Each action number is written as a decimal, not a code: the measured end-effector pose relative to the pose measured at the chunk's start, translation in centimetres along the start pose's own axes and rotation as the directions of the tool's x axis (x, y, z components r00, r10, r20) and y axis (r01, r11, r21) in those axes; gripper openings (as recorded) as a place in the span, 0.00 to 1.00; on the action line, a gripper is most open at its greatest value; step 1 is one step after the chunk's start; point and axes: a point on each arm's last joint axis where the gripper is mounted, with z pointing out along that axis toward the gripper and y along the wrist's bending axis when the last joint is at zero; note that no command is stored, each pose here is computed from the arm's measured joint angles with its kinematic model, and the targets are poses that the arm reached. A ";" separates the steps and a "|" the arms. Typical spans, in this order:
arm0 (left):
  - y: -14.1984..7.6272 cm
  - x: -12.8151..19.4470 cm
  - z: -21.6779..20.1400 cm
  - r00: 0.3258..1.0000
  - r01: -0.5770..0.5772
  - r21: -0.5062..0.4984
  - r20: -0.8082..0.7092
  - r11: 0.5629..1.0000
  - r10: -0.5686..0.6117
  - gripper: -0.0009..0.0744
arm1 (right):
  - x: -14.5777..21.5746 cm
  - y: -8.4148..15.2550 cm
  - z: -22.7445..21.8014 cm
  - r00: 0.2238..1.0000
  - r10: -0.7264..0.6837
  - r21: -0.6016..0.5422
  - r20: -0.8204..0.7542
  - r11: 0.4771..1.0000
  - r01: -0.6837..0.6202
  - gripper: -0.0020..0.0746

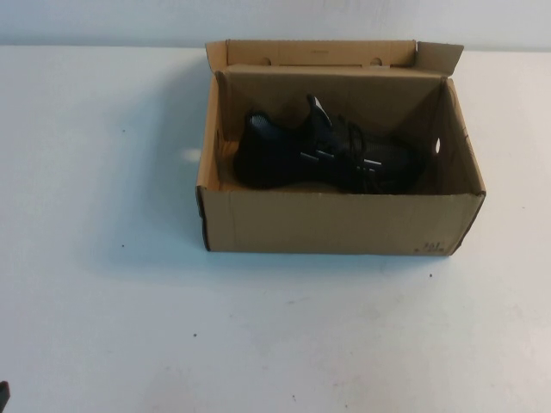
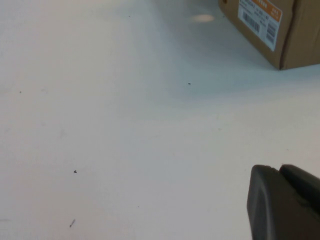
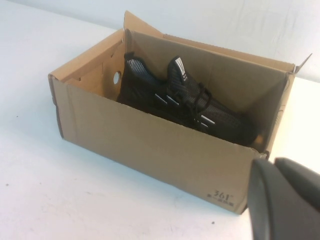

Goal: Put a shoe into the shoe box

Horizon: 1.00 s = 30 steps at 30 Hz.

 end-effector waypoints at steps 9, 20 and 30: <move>0.0 0.0 0.0 1.000 -0.003 0.000 -0.001 1.000 0.003 0.01 | 0.0 0.0 0.0 1.000 0.000 -0.001 -0.002 1.000 0.000 0.01; 0.0 0.0 0.0 1.000 -0.004 0.000 -0.001 1.000 0.004 0.01 | 0.0 0.0 0.0 1.000 0.000 -0.001 -0.002 1.000 0.000 0.01; 0.0 0.0 0.0 1.000 -0.004 -0.001 -0.001 1.000 0.004 0.01 | 1.0 0.1 -1.9 0.994 -0.009 0.057 0.108 0.998 0.002 0.01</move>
